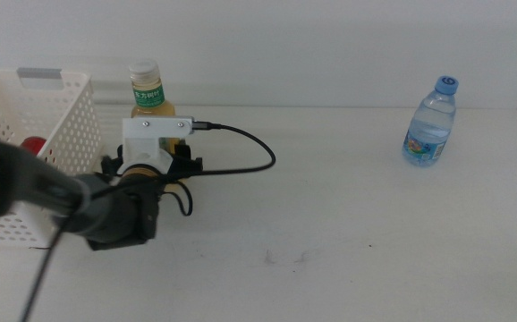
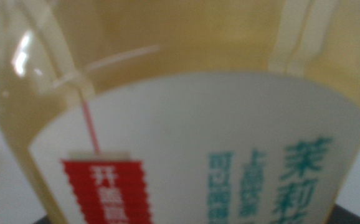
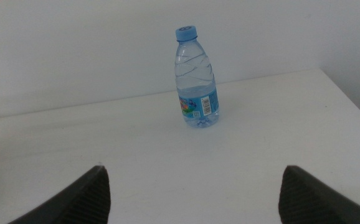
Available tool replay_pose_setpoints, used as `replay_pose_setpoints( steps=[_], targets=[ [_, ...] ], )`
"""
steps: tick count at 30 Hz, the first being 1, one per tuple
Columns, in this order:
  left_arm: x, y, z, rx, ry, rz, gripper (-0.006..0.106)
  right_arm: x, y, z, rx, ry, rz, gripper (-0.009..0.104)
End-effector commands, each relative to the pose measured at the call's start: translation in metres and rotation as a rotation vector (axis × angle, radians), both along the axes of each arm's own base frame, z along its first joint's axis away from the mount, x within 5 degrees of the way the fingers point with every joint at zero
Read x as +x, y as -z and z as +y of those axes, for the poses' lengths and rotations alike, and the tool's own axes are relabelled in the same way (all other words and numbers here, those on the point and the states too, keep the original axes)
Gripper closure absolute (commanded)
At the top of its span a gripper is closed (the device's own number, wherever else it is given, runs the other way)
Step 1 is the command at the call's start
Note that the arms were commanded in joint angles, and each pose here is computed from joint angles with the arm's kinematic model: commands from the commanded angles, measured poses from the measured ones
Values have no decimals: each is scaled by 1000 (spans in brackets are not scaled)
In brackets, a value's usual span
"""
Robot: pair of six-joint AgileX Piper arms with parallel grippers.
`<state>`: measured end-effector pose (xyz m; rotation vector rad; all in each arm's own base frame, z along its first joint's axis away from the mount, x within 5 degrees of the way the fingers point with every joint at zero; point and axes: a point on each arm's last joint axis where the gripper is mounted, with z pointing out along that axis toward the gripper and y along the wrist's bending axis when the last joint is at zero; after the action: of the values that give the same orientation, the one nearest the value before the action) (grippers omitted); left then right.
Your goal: Use arms to grab the bottles and put them into the dustbin to the left of the table.
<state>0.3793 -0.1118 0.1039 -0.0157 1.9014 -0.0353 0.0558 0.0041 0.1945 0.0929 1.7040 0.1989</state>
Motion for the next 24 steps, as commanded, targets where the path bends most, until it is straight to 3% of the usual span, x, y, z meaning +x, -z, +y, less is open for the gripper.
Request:
replay_pose_setpoints(
  steps=[1, 8, 14, 18, 24],
  targets=[
    [-19, -25, -1, -31, 36, 65, 102, 0, 0, -1, -9, 8, -10, 5],
    [-85, -113, -4, -84, 300, 438, 102, 0, 0, -1, -9, 8, -10, 5],
    [-116, -157, 22, -72, 317, 551, 102, 0, 0, -1, -9, 8, -10, 5],
    [-113, -184, 45, 3, 274, 645, 102, 0, 0, -1, -9, 8, -10, 5],
    [-86, -243, 98, 169, 150, 735, 102, 0, 0, -1, -9, 8, -10, 5]
  ],
)
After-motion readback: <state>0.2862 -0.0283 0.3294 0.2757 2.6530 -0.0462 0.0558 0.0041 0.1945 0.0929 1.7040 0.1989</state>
